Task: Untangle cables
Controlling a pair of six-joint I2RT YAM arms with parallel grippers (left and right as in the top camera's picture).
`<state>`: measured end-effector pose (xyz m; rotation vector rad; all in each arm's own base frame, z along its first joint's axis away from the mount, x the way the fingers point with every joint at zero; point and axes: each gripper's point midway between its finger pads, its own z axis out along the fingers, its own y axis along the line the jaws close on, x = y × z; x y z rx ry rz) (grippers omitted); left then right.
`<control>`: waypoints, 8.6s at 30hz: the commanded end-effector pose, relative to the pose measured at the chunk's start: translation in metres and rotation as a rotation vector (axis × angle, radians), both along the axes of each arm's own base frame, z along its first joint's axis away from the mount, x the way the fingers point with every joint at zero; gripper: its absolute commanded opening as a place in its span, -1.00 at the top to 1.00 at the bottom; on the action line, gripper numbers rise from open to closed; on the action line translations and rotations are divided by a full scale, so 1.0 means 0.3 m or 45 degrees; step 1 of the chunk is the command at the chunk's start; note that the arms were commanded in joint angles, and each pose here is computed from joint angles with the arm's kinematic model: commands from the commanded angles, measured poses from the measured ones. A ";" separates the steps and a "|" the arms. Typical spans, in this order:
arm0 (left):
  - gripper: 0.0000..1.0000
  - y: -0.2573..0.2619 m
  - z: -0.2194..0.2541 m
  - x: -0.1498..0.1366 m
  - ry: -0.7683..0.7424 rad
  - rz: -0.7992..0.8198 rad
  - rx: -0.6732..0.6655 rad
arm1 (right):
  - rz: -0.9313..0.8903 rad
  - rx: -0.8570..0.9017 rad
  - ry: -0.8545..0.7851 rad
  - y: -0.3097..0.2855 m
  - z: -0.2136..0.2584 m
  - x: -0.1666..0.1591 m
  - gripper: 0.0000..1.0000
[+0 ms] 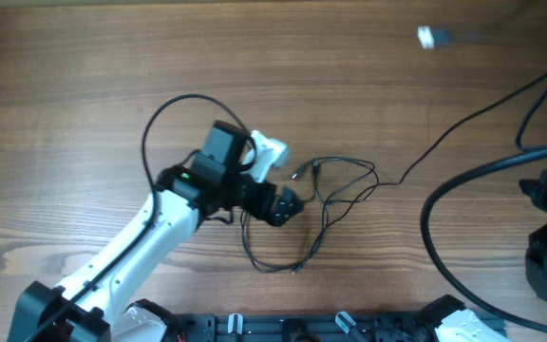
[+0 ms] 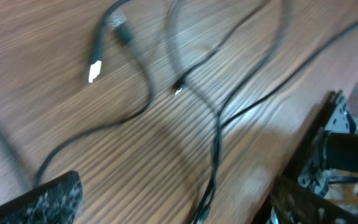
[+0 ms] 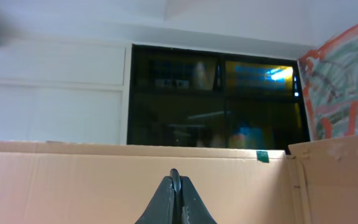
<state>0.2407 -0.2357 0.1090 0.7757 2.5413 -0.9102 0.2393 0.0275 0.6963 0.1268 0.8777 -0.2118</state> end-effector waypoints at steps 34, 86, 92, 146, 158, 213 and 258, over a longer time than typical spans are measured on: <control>-0.52 0.739 -0.458 0.274 0.599 1.152 0.093 | 0.100 -0.086 0.299 0.047 -0.149 0.084 0.92; -0.40 -0.261 0.373 0.265 -0.922 0.300 -0.220 | 1.213 -0.624 0.611 0.560 -0.454 -0.009 0.92; 0.92 -0.213 0.372 0.309 -0.897 0.396 -0.213 | 1.173 -0.605 0.705 0.545 -0.503 0.013 0.92; 0.92 0.395 1.151 -0.024 -1.459 0.606 -0.447 | 1.346 -0.807 1.516 1.017 -1.288 0.363 0.92; -0.75 0.481 0.893 0.022 -1.151 0.760 -0.114 | 0.115 -0.284 1.083 0.210 -0.744 0.547 0.92; -0.93 0.586 0.152 0.261 -0.006 1.174 0.323 | 1.050 0.101 2.606 0.234 -1.981 0.564 -0.99; -1.00 0.745 0.098 0.298 0.000 1.250 0.427 | 0.893 -0.001 2.880 0.818 -2.340 0.124 -0.02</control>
